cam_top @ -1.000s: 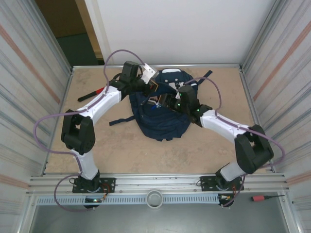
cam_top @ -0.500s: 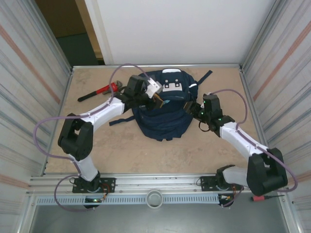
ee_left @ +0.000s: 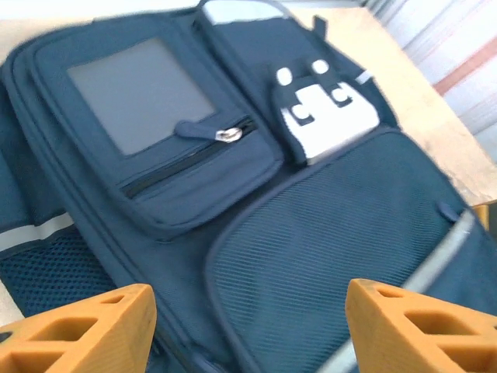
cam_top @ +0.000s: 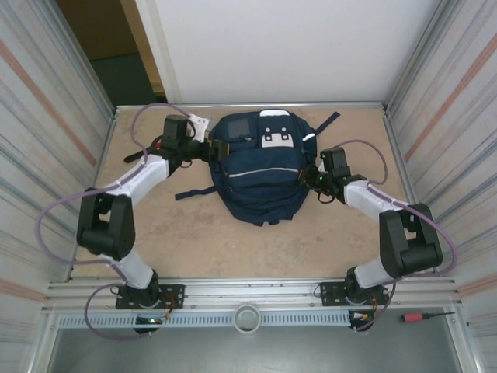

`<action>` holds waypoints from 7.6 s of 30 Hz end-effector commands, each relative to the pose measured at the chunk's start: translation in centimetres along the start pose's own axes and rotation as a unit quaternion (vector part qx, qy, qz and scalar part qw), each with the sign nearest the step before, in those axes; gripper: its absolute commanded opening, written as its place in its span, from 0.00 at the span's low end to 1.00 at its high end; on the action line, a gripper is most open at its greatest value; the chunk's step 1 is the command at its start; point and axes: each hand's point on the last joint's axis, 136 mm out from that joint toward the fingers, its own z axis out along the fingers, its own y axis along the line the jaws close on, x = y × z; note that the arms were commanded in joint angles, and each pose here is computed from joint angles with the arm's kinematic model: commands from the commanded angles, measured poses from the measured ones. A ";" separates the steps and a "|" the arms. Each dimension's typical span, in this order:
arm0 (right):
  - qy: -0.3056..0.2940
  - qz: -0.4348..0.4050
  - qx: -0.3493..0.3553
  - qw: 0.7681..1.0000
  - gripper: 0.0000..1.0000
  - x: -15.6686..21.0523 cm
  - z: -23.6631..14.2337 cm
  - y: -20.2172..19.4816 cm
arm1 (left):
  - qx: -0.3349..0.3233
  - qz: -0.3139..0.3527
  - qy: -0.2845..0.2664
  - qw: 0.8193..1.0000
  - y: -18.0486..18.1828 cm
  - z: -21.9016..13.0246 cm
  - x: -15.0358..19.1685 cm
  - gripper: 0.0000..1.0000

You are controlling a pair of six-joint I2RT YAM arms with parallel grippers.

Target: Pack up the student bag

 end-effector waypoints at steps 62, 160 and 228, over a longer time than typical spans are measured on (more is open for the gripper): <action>0.082 -0.003 -0.021 0.996 0.51 -5.1 -1.0 -0.6 | 0.098 0.796 0.068 0.593 -13.7 12.5 10.1 0.23; -0.123 -0.122 0.065 0.983 0.00 2.9 -6.5 1.2 | 0.171 0.505 0.058 0.844 -13.0 9.2 7.8 0.00; -0.095 -0.128 0.039 0.986 0.00 1.9 -7.1 -1.9 | 0.174 0.496 0.043 0.850 -11.4 7.9 7.0 0.00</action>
